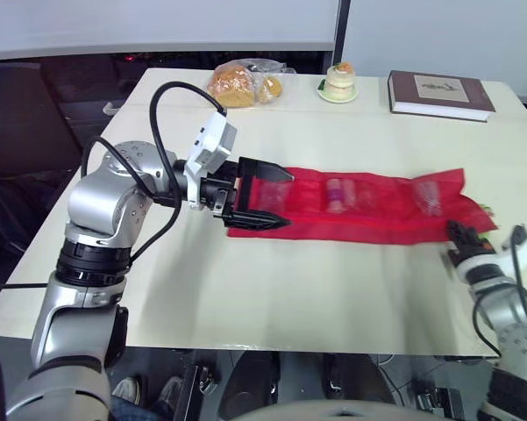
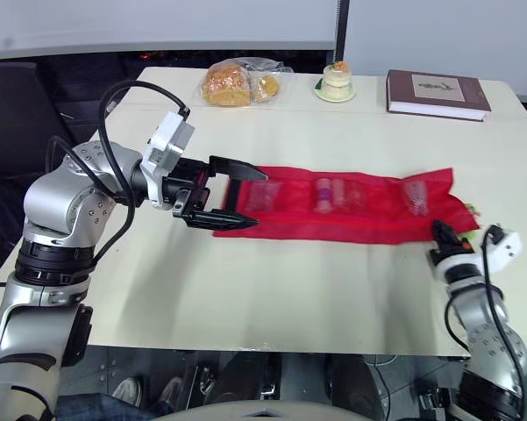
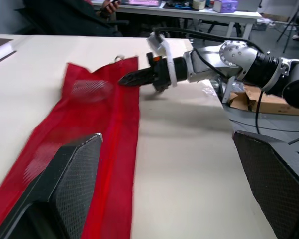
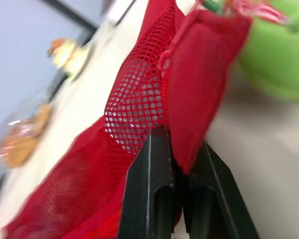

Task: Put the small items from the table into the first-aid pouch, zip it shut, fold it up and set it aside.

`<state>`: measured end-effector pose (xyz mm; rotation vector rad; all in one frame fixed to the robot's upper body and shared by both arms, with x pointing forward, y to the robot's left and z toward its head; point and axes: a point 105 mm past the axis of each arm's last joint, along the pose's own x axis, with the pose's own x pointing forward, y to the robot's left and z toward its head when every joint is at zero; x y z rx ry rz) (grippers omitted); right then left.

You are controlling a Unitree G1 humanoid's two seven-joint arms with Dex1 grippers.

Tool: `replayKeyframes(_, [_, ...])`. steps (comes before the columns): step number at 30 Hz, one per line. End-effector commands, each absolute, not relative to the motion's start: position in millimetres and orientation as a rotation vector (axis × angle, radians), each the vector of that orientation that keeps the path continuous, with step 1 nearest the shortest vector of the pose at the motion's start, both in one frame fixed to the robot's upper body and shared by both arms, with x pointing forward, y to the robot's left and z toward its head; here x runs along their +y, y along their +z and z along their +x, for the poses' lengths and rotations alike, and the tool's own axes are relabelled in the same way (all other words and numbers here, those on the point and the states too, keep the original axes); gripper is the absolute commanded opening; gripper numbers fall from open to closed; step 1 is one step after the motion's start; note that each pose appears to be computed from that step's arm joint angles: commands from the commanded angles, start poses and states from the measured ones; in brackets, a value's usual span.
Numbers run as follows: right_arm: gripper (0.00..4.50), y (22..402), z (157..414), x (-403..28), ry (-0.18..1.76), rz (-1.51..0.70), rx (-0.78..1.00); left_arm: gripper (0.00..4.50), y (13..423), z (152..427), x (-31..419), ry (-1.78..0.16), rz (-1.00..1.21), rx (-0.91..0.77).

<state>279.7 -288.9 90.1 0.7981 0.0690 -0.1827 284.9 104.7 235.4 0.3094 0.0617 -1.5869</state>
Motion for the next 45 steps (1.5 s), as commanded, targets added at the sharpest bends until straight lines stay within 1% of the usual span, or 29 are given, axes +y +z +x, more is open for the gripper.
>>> replayKeyframes(1, [0.06, 114, 258, -327, -0.227, 0.61, -0.007, 4.5, 244, 279, 102, -1.603, 0.335, 0.016])
replayKeyframes(5, [0.06, 143, 251, -345, -0.185, 0.419, -0.051, 4.5, 245, 279, 101, -1.599, 0.331, 0.009])
replayKeyframes(7, [0.06, 166, 255, -337, -0.101, 0.183, -0.037, 4.5, 244, 280, 101, -1.6, 0.331, 0.01])
replayKeyframes(8, [0.06, 173, 258, -329, -0.046, 0.063, -0.024, 4.5, 244, 280, 101, -1.6, 0.334, 0.012])
replayKeyframes(9, [0.06, 182, 263, -311, 0.049, -0.093, -0.008, 4.5, 244, 280, 102, -1.599, 0.336, 0.014])
replayKeyframes(11, [0.06, 188, 269, -275, 0.226, -0.29, 0.02, 4.5, 244, 281, 102, -1.598, 0.338, 0.015])
replayKeyframes(14, [0.06, 179, 273, -220, 0.463, -0.468, 0.081, 4.5, 244, 281, 101, -1.597, 0.341, 0.014])
replayKeyframes(17, [0.06, 164, 281, -184, 0.572, -0.557, 0.112, 4.5, 243, 280, 99, -1.601, 0.351, 0.012])
replayKeyframes(19, [0.06, 142, 284, -161, 0.684, -0.737, 0.15, 4.5, 244, 278, 98, -1.604, 0.353, 0.008])
replayKeyframes(22, [0.06, 118, 284, -159, 0.779, -0.988, 0.221, 4.5, 245, 278, 99, -1.599, 0.356, 0.008])
replayKeyframes(24, [0.06, 116, 285, -162, 0.788, -1.045, 0.228, 4.5, 245, 278, 100, -1.595, 0.356, 0.01])
replayKeyframes(25, [0.66, 118, 286, -162, 0.789, -1.052, 0.225, 4.5, 244, 278, 100, -1.591, 0.355, 0.012])
replayKeyframes(26, [0.98, 122, 286, -161, 0.789, -1.04, 0.215, 4.5, 244, 278, 101, -1.586, 0.355, 0.014])
replayKeyframes(28, [2.02, 137, 283, -157, 0.788, -0.96, 0.177, 4.5, 243, 279, 103, -1.567, 0.339, 0.023])
replayKeyframes(29, [2.39, 142, 282, -155, 0.791, -0.933, 0.162, 4.5, 242, 279, 104, -1.559, 0.33, 0.028])
replayKeyframes(30, [2.99, 147, 279, -155, 0.795, -0.892, 0.155, 4.5, 241, 279, 107, -1.548, 0.32, 0.037])
replayKeyframes(31, [3.39, 151, 275, -155, 0.803, -0.86, 0.155, 4.5, 239, 279, 110, -1.537, 0.311, 0.049])
replayKeyframes(32, [3.99, 154, 270, -156, 0.817, -0.831, 0.158, 4.5, 236, 280, 113, -1.523, 0.298, 0.064])
replayKeyframes(33, [4.25, 157, 265, -157, 0.836, -0.808, 0.163, 4.5, 233, 280, 116, -1.511, 0.284, 0.082])
replayKeyframes(34, [4.39, 161, 260, -158, 0.855, -0.78, 0.164, 4.5, 228, 281, 119, -1.5, 0.267, 0.105])
replayKeyframes(40, [4.39, 190, 236, -161, 0.951, -0.609, 0.083, 4.5, 189, 285, 126, -1.408, 0.076, 0.239])
replayKeyframes(45, [4.39, 220, 220, -156, 1.047, -0.445, -0.035, 4.5, 151, 294, 128, -1.242, -0.169, 0.347])
